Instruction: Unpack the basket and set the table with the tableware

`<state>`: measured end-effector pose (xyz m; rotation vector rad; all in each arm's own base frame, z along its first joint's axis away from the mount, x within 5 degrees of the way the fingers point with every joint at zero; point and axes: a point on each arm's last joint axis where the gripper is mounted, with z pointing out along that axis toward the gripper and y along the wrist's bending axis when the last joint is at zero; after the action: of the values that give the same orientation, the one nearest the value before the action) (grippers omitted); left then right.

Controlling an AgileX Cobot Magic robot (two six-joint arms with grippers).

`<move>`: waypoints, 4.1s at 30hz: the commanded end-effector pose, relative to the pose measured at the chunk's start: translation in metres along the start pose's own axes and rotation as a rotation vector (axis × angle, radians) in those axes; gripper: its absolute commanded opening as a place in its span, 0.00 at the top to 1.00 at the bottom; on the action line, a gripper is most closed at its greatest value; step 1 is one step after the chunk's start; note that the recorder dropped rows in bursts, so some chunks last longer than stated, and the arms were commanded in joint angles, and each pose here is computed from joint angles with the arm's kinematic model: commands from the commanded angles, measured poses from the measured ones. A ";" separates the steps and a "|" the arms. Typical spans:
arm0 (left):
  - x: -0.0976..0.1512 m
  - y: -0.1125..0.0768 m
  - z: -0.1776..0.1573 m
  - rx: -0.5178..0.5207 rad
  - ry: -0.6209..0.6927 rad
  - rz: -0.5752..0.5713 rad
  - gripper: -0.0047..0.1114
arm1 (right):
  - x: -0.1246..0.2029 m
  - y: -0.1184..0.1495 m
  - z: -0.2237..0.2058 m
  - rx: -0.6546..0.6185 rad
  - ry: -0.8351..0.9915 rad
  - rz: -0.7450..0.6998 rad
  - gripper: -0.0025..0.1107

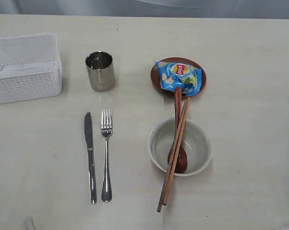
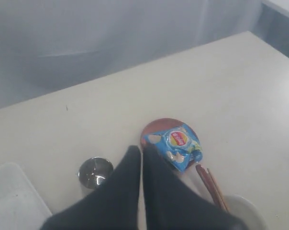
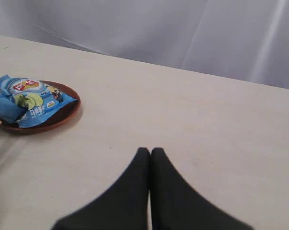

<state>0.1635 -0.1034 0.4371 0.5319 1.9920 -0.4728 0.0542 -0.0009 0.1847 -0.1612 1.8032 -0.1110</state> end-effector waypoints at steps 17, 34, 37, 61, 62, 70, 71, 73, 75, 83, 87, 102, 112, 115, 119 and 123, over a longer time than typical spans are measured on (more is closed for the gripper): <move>0.093 -0.008 -0.164 -0.042 -0.432 0.089 0.95 | 0.000 0.000 0.000 0.004 -0.007 0.003 0.98; 0.140 -0.005 -0.198 -0.103 -0.337 0.115 0.95 | 0.000 0.000 0.000 0.004 -0.007 0.003 0.98; 0.141 -0.004 -0.198 -0.103 -0.329 0.114 0.95 | 0.000 0.000 0.000 0.004 -0.007 0.003 0.98; 0.141 -0.004 -0.198 -0.103 -0.329 0.114 0.95 | 0.000 0.000 0.000 0.004 -0.007 0.003 0.98; 0.141 -0.004 -0.198 -0.103 -0.329 0.114 0.95 | 0.000 0.000 0.000 0.004 -0.007 0.003 0.98; 0.141 -0.004 -0.198 -0.103 -0.329 0.116 0.95 | 0.000 0.000 0.000 0.004 -0.007 0.003 0.98; 0.141 -0.004 -0.198 -0.103 -0.329 0.116 0.95 | 0.000 0.000 0.000 0.004 -0.007 0.003 0.98; 0.141 -0.004 -0.198 -0.103 -0.329 0.116 0.95 | 0.000 0.000 0.000 0.004 -0.007 0.003 0.98; 0.141 -0.004 -0.198 -0.103 -0.329 0.116 0.95 | 0.000 0.000 0.000 0.004 -0.007 0.003 0.98; 0.142 -0.003 -0.194 -0.110 -0.317 0.118 0.95 | 0.000 0.000 0.000 0.004 -0.007 0.003 0.98; 0.140 0.000 -0.186 -0.145 -0.358 0.149 0.95 | 0.000 0.000 0.000 0.004 -0.007 0.003 0.98; 0.199 0.013 -0.081 -0.126 -0.739 0.192 0.95 | 0.000 0.000 0.000 0.004 -0.007 0.003 0.98; 0.264 0.033 -0.024 -0.295 -0.500 0.153 0.95 | 0.000 0.000 0.000 0.004 -0.007 0.003 0.98; 0.275 0.041 -0.021 -0.410 -0.362 0.100 0.95 | 0.000 0.000 0.000 0.004 -0.007 0.003 0.98; 0.288 0.044 -0.018 -0.441 -0.220 0.058 0.95 | 0.000 0.000 0.000 0.004 -0.007 0.003 0.98; 0.288 0.044 -0.018 -0.441 -0.220 0.056 0.95 | 0.000 0.000 0.000 0.004 -0.007 0.003 0.98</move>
<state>0.0536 -0.0089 0.1854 0.2494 1.7839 -0.0497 0.0542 -0.0009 0.1847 -0.1588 1.8034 -0.1091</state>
